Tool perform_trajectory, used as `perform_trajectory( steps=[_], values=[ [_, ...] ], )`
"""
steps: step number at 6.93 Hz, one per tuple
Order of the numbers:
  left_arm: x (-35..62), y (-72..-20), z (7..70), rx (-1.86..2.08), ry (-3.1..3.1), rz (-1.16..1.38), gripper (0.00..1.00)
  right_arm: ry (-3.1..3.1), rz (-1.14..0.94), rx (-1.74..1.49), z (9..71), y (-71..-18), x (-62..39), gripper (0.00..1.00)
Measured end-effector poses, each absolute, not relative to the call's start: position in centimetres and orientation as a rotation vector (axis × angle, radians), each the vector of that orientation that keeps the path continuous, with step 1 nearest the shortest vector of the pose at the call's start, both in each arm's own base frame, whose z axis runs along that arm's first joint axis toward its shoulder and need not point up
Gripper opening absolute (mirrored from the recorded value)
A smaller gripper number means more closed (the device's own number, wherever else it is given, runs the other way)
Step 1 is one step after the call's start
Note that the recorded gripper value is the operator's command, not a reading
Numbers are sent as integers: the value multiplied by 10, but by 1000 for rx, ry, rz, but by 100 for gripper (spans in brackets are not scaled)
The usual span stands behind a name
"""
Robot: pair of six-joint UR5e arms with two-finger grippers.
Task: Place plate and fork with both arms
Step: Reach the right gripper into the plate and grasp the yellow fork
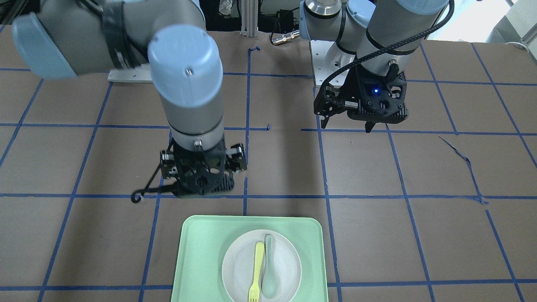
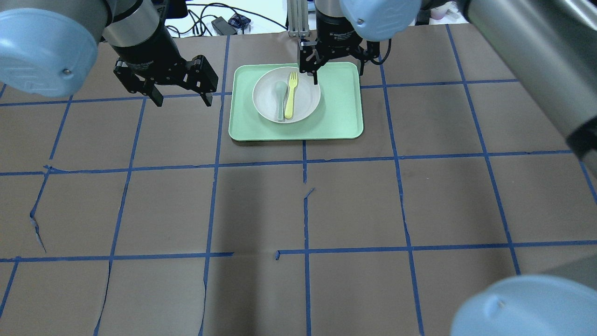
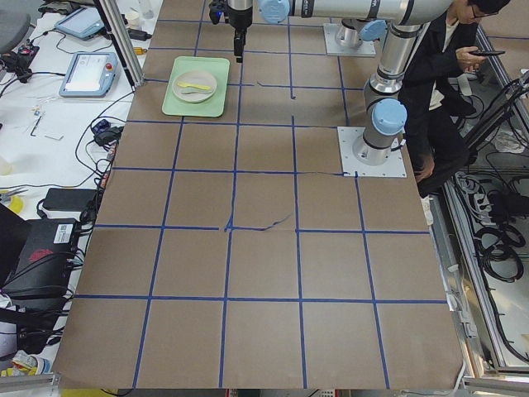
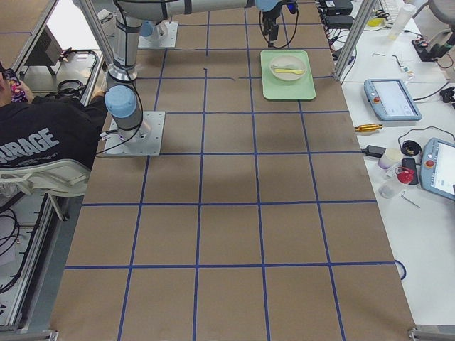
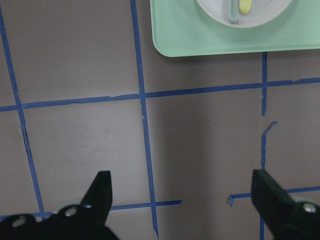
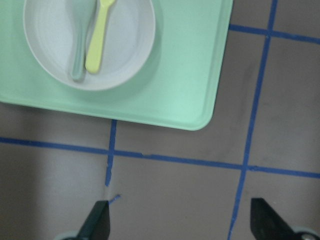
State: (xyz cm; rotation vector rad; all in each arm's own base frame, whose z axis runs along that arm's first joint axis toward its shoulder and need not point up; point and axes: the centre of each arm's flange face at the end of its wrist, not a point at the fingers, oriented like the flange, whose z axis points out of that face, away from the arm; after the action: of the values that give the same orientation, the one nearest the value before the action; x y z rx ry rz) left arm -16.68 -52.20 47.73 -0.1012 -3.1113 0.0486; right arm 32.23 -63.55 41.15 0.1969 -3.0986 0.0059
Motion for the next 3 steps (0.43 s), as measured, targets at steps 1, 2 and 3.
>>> perform_trajectory(
  steps=[1, 2, 3],
  values=[
    [-167, -523, 476, -102, -3114, 45, 100, -3137, 8, 125, 373, -671, 343, 96],
    [-167, -524, 474, -102, -3115, 41, 100, -3165, 31, 48, 329, -699, 357, 75],
    [-167, -524, 473, -102, -3116, 42, 100, -3178, 62, -9, 294, -716, 365, 67]
  ],
)
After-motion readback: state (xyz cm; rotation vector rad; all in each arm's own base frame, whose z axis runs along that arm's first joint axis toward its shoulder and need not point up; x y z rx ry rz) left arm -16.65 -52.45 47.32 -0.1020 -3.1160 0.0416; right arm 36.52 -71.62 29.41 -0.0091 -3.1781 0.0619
